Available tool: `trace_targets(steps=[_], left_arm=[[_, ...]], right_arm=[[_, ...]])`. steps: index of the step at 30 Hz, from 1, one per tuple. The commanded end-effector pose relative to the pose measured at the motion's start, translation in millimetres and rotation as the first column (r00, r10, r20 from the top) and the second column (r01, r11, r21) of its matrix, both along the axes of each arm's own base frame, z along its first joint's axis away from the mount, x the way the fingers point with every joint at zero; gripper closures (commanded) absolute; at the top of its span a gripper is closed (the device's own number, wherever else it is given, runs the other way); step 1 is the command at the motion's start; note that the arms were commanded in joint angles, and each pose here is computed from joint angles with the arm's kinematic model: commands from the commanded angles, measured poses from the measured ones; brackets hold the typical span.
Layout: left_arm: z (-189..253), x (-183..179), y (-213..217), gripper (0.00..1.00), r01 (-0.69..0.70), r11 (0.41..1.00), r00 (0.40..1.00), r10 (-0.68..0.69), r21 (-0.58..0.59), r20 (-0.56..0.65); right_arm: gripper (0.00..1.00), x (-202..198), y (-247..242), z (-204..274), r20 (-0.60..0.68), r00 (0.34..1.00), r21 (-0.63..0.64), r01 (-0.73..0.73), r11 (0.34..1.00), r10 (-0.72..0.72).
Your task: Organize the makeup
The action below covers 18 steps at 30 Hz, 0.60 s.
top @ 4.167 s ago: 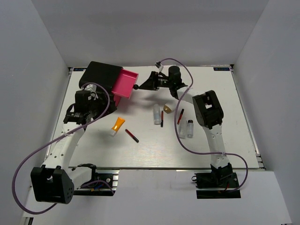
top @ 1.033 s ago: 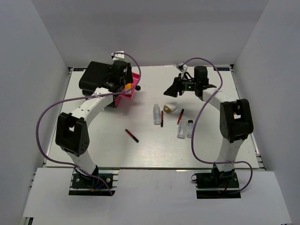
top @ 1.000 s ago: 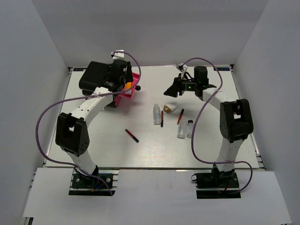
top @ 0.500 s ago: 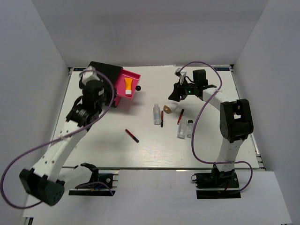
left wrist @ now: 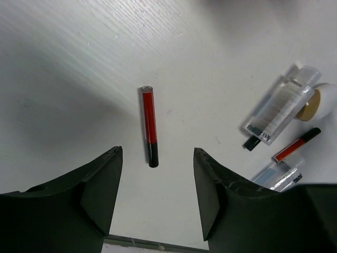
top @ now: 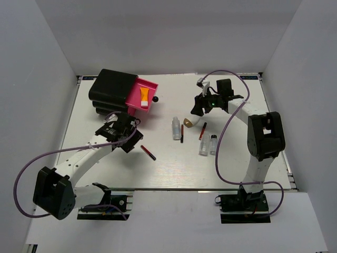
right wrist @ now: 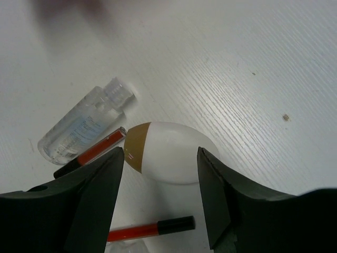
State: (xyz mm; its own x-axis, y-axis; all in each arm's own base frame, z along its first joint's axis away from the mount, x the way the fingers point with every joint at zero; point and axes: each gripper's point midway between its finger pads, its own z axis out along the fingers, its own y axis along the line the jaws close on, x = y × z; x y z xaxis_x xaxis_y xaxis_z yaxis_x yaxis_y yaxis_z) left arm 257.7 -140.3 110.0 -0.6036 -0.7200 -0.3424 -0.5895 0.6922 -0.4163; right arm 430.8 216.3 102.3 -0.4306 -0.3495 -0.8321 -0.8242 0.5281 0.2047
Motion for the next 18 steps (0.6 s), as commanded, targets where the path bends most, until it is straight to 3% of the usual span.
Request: trace_targets(steps=[1,5,6,7,8,10,11,12,14,18], left_arm=[[-2.4,3.4,-14.6,0.33,-0.02,0.998,1.0,0.021,-0.066,0.017],[-6.7,10.2,-23.8,0.33,0.007,0.998,0.999,-0.005,-0.057,0.032],[-6.7,12.8,-28.5,0.33,0.03,0.998,0.999,-0.028,-0.05,0.039],[-6.9,12.6,-28.3,0.32,0.037,0.998,0.999,-0.035,-0.046,0.039],[-7.0,15.2,-29.7,0.33,0.043,0.998,0.998,-0.041,-0.042,0.041],[-7.6,17.0,-30.8,0.32,0.061,0.998,0.997,-0.06,-0.032,0.044],[-6.8,17.2,-34.0,0.31,0.076,0.997,0.996,-0.075,-0.028,0.049],[-6.8,17.1,-33.9,0.31,0.08,0.996,0.996,-0.079,-0.026,0.051],[-6.0,16.1,-32.9,0.3,0.082,0.996,0.995,-0.08,-0.027,0.058],[-3.7,13.2,-29.1,0.29,0.077,0.997,0.994,-0.075,-0.029,0.078]], right_arm=[[0.36,-0.7,-7.0,23.7,0.095,0.995,-0.041,-0.007,0.999,0.011],[0.26,-9.4,-7.5,15.9,0.181,0.972,-0.105,-0.131,0.986,0.149],[0.2,-8.9,-7.1,16.6,0.269,0.928,-0.148,-0.225,0.963,0.258],[0.18,-11.2,-7.7,13.6,0.248,0.933,-0.149,-0.229,0.962,0.261],[0.15,-8.1,-8.6,13.8,0.347,0.855,-0.232,-0.319,0.919,0.385],[0.11,-22.3,-12.8,-6.1,0.318,0.79,-0.302,-0.44,0.846,0.525],[0.11,-11.5,-12.3,4.9,0.398,0.683,-0.382,-0.483,0.788,0.612],[0.11,-22.5,-14.8,-9.9,0.342,0.673,-0.376,-0.541,0.752,0.656],[0.11,-9.7,-9.9,3.0,0.38,0.605,-0.41,-0.568,0.714,0.7],[0.11,1.8,-6.2,-15.6,0.359,0.49,-0.446,-0.657,0.608,0.794]])
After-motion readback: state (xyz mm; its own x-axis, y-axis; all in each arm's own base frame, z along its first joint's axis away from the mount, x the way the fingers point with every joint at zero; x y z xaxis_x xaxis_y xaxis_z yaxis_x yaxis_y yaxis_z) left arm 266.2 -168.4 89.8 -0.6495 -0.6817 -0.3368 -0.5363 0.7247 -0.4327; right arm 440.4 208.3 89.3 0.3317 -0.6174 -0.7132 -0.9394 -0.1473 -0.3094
